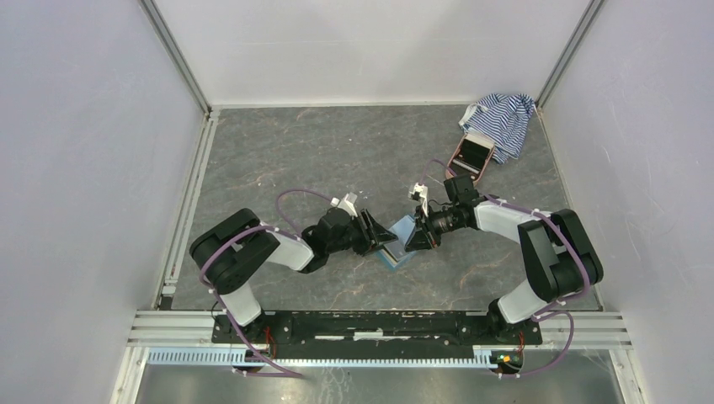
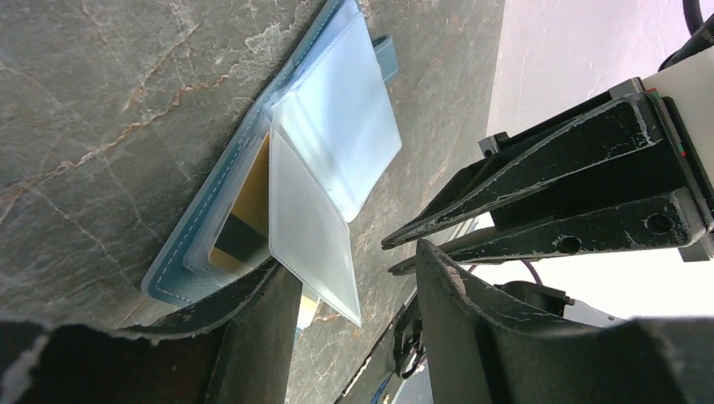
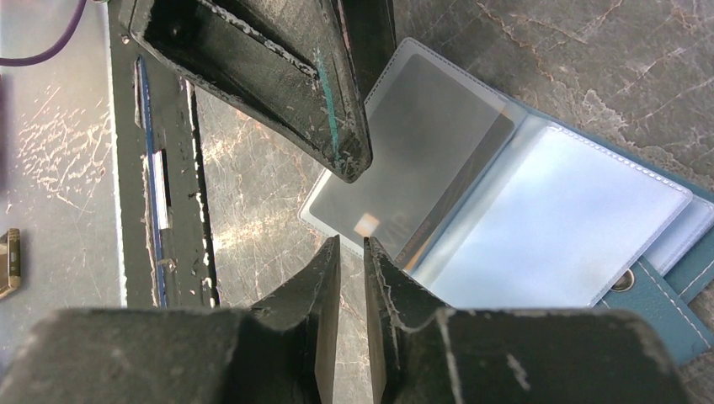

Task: Put the credit cards into the card holder
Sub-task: Insert the credit card into the card holder.

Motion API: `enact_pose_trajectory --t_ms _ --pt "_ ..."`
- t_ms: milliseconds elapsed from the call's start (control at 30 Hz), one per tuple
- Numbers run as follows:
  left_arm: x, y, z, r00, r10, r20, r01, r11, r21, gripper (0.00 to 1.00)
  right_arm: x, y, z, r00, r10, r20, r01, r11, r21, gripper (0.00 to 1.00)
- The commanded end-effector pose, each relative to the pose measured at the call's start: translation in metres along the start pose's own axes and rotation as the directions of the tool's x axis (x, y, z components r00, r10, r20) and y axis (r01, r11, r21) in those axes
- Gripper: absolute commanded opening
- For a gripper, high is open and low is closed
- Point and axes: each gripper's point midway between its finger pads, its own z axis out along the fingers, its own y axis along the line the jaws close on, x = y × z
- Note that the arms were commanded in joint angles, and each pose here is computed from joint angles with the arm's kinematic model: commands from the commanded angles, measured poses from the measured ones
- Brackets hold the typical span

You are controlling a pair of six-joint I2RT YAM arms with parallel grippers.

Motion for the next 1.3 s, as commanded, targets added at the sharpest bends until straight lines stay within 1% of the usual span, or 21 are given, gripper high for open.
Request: enact_pose_trajectory --t_ms 0,200,367,567,833,900,1033,1167,1267 --pt "-0.007 -0.013 -0.004 0.999 -0.022 0.03 0.02 0.999 0.037 0.57 -0.011 -0.006 0.001 0.999 -0.032 0.015 0.032 0.999 0.007 0.23" --pt "-0.005 -0.011 -0.007 0.999 -0.024 0.028 0.023 0.999 0.037 0.54 -0.006 -0.007 0.006 1.0 0.005 0.008 -0.005 1.0 -0.012 0.24" --pt "-0.003 -0.006 -0.013 0.999 -0.031 0.033 0.03 0.999 0.036 0.53 -0.001 -0.008 0.011 1.0 0.028 -0.008 -0.029 0.999 -0.017 0.24" --pt "-0.002 -0.006 -0.015 0.999 -0.031 0.031 0.03 0.999 0.041 0.53 -0.002 -0.001 0.019 1.0 0.011 -0.013 -0.011 0.999 -0.04 0.24" --pt "-0.001 -0.005 -0.019 0.999 -0.032 0.033 0.031 0.999 0.039 0.52 0.005 0.007 0.031 0.999 0.008 -0.05 -0.012 0.997 -0.072 0.26" --pt "-0.002 -0.005 -0.022 0.999 -0.027 0.041 0.026 0.999 0.035 0.53 0.003 0.011 0.033 0.999 -0.009 -0.053 0.004 0.996 -0.091 0.26" --pt "-0.007 -0.005 -0.034 0.997 0.013 0.071 -0.013 1.0 0.002 0.53 -0.009 0.025 0.028 0.997 -0.078 -0.018 0.074 0.986 -0.15 0.27" --pt "-0.015 0.0 -0.05 0.99 0.093 0.11 -0.084 0.993 -0.083 0.55 -0.022 0.037 0.017 0.98 -0.201 -0.002 0.197 0.963 -0.183 0.29" --pt "-0.026 -0.005 -0.066 0.975 0.153 0.161 -0.136 0.984 -0.111 0.56 -0.031 0.04 0.004 0.947 -0.321 0.003 0.317 0.933 -0.17 0.3"
